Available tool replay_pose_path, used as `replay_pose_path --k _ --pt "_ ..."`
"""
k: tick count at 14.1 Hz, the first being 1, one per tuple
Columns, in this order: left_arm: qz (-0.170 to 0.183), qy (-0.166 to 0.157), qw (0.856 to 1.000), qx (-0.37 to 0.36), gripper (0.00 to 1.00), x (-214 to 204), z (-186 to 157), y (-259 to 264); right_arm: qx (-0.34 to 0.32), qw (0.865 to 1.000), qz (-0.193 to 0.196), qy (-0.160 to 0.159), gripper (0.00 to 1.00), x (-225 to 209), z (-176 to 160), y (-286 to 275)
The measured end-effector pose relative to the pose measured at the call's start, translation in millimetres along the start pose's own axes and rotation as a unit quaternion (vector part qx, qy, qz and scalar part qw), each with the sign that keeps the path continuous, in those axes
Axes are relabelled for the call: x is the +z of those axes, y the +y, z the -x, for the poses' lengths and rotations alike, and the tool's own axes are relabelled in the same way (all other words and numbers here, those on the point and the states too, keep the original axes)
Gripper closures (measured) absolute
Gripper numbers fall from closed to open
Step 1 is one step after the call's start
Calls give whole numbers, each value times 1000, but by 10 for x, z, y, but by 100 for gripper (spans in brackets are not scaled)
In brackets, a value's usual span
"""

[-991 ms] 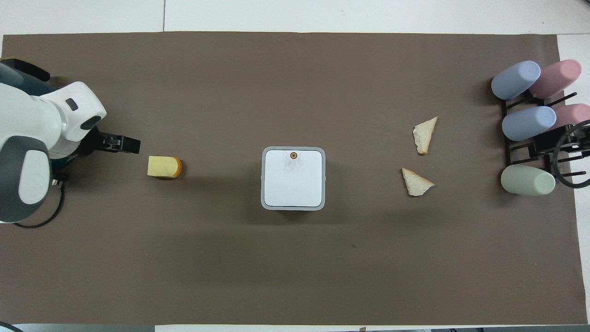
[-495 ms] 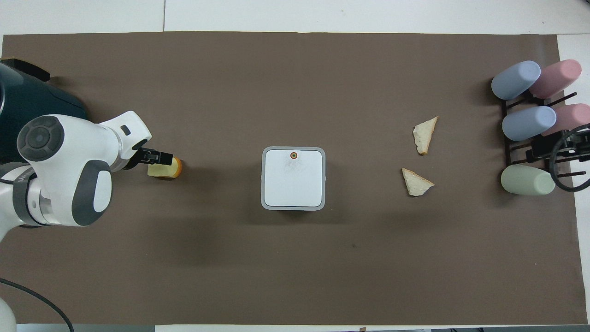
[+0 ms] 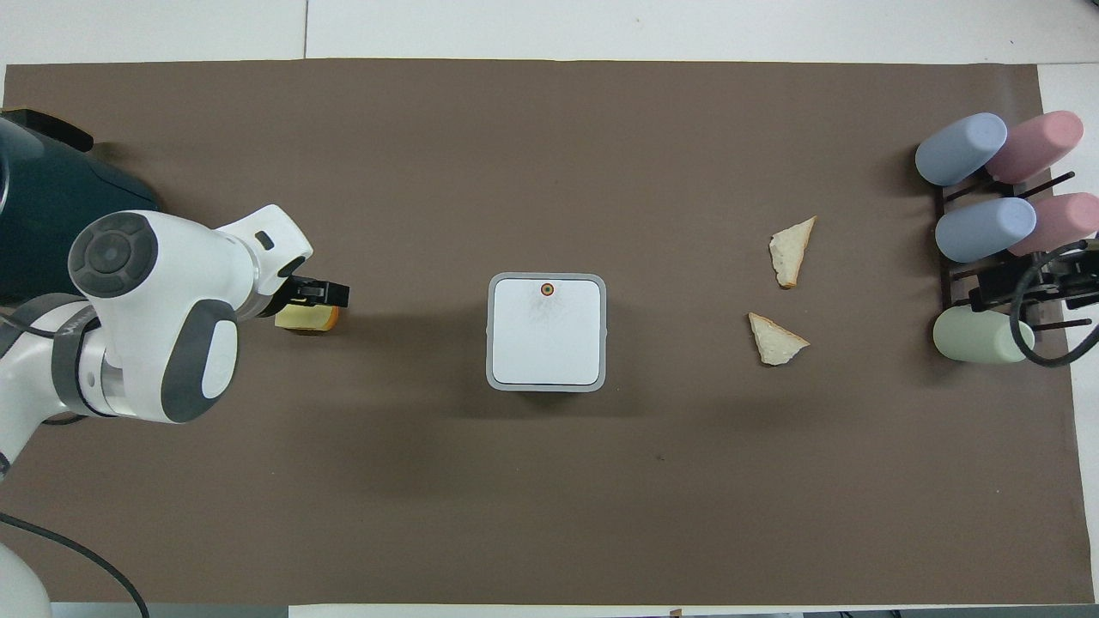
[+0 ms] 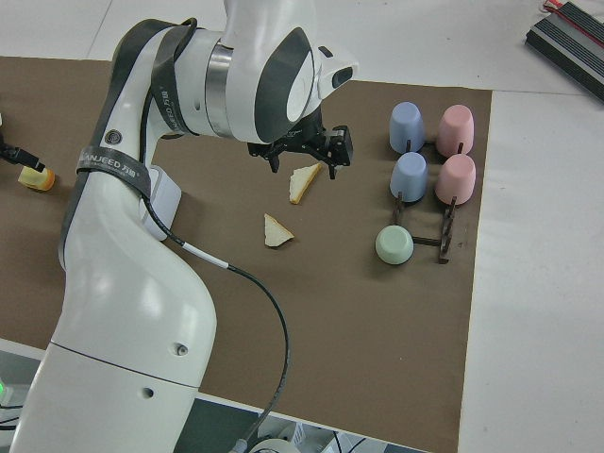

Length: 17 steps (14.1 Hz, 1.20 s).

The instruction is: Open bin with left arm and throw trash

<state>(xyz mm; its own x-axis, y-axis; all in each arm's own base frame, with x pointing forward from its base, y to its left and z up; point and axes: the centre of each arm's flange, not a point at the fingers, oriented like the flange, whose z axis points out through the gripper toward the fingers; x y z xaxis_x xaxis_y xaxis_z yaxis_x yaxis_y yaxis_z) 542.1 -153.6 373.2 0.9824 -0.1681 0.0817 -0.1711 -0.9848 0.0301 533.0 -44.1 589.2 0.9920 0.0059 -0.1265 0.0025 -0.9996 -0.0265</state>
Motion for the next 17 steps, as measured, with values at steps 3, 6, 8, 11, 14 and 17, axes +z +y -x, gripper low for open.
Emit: replay_pose_path --k 3,6,8,11,14,17 --pt "21 37 998 -40 20 -441 -59 1107 -4 1000 0 18 0 37 -42 -40" --pt "57 74 990 -105 54 -728 -96 1829 -8 1000 0 24 0 75 -48 -89" --pt "87 109 983 -116 79 -737 -160 2098 -14 1000 1 25 0 68 -44 -150" --pt "97 109 984 -105 99 -495 -92 2413 -15 1000 1 25 0 67 -38 -162" --pt "93 97 987 -93 99 -283 -30 2566 -15 1000 1 24 0 72 -32 -162" --pt "95 96 987 -82 99 -289 42 2683 -15 1000 1 24 0 74 -27 -162"
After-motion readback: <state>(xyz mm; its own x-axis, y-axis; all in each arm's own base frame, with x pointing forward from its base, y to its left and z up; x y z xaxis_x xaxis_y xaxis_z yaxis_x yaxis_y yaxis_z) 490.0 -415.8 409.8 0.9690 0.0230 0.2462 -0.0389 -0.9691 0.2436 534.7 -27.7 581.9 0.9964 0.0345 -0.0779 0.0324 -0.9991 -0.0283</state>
